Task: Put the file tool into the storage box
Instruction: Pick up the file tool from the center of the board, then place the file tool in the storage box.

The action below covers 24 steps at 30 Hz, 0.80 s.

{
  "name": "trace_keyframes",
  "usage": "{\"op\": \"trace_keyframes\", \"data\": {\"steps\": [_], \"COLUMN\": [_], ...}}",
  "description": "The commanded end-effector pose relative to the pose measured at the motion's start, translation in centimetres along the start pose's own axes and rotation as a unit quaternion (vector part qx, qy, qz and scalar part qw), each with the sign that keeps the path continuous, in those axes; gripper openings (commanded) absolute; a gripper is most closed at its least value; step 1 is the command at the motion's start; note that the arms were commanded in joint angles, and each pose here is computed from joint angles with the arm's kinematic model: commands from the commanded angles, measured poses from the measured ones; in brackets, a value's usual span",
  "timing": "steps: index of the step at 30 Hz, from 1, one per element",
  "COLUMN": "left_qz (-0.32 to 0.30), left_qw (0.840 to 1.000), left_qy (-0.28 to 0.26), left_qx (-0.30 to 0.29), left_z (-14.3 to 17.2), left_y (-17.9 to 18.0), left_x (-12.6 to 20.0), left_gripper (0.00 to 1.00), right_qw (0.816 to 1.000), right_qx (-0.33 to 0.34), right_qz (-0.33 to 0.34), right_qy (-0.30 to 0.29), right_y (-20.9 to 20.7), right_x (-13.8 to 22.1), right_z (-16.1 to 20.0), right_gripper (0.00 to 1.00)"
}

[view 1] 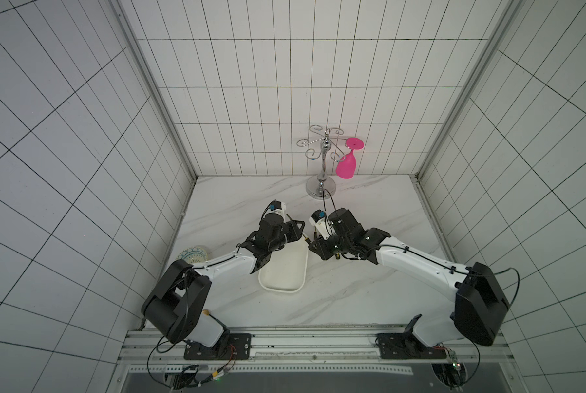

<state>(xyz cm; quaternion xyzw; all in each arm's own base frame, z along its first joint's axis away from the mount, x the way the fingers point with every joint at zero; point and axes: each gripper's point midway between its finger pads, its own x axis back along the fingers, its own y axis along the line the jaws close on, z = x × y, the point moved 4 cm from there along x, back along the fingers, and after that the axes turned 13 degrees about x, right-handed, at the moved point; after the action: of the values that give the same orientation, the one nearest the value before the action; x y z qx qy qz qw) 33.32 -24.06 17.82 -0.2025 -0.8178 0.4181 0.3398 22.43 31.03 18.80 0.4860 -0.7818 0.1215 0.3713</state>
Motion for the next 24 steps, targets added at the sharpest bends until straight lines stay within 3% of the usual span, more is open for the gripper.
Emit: {"op": "trace_keyframes", "data": {"steps": [1,5,8,11,14,18,24], "left_qz": [0.002,-0.004,-0.010,-0.030,-0.059,-0.099,-0.129], "left_qw": [1.000,1.000,0.999,0.998,0.995,0.989,0.984], "left_qy": [0.008,0.010,0.013,0.022,0.038,0.060,0.094], "left_qx": [-0.011,-0.016,-0.028,-0.050,-0.071,-0.087,-0.079], "left_z": [0.1,0.1,0.2,0.6,1.3,2.7,5.3], "left_y": [-0.3,-0.3,-0.3,0.2,1.3,3.3,6.2], "left_x": [-0.3,0.4,1.4,2.7,4.1,6.0,7.0], "left_gripper": [0.00,0.00,0.00,0.00,0.00,0.00,0.00], "right_qw": [0.999,0.999,0.998,0.995,0.991,0.984,0.983], "right_qx": [0.020,0.021,0.013,0.001,-0.007,-0.020,-0.042], "right_qz": [0.013,0.017,0.037,0.073,0.107,0.158,0.168], "right_qy": [-0.040,-0.044,-0.050,-0.067,-0.079,-0.076,-0.068], "right_y": [0.4,0.4,-0.1,-1.0,-2.0,-3.9,-5.2], "right_x": [1.8,2.0,2.4,3.0,3.8,4.3,3.9], "right_z": [-2.2,-2.5,-2.7,-2.9,-2.6,-1.9,-1.0], "right_gripper": [0.07,0.11,0.41,0.55,0.61,0.59,0.58]}}
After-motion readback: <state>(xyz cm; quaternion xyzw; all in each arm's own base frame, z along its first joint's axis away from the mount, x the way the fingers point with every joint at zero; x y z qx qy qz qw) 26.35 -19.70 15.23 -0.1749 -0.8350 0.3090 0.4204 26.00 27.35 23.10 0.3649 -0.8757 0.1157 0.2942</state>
